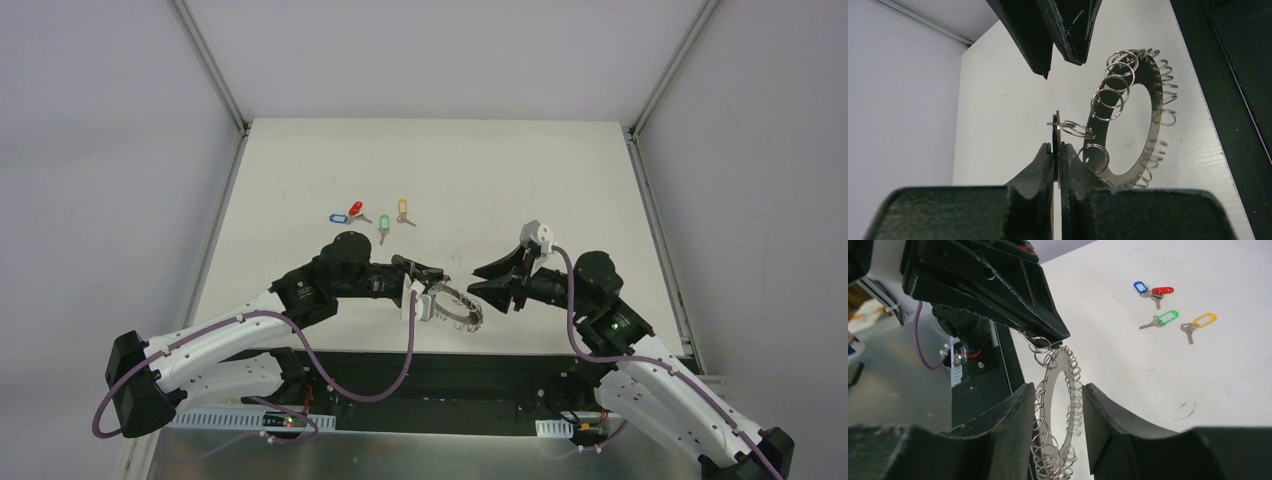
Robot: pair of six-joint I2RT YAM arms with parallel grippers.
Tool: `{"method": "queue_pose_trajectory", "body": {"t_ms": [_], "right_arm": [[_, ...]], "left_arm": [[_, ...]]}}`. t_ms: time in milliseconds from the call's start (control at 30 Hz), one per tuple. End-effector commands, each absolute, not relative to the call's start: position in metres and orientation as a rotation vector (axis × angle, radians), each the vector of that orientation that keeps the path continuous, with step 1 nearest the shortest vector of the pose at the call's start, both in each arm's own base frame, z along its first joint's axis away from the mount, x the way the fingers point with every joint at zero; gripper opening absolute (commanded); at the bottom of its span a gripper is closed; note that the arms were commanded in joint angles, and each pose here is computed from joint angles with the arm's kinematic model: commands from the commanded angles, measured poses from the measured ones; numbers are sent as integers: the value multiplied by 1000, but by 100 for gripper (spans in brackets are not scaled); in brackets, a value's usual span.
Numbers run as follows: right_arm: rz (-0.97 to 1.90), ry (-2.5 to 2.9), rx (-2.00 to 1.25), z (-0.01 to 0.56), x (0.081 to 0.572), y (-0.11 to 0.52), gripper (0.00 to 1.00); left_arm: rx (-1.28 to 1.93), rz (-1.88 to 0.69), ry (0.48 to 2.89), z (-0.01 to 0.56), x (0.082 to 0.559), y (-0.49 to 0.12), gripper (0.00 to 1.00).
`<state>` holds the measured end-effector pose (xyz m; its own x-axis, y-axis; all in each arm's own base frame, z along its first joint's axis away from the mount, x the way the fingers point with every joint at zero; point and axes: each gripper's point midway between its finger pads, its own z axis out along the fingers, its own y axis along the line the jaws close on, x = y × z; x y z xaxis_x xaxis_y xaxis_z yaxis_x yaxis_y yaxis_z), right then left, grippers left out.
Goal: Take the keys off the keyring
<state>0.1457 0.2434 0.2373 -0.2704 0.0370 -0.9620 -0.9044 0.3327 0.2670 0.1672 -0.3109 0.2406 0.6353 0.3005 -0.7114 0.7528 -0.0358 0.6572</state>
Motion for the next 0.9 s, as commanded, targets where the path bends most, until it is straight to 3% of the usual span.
{"method": "queue_pose_trajectory", "body": {"t_ms": [0,867], "right_arm": [[1087,1385,-1023,259,140,251,44],[1105,1277,-1262,257,131,287,41]], "left_arm": [[1584,-498,792,264,157,-316,0],[1591,-552,765,267,148,-318,0]]}}
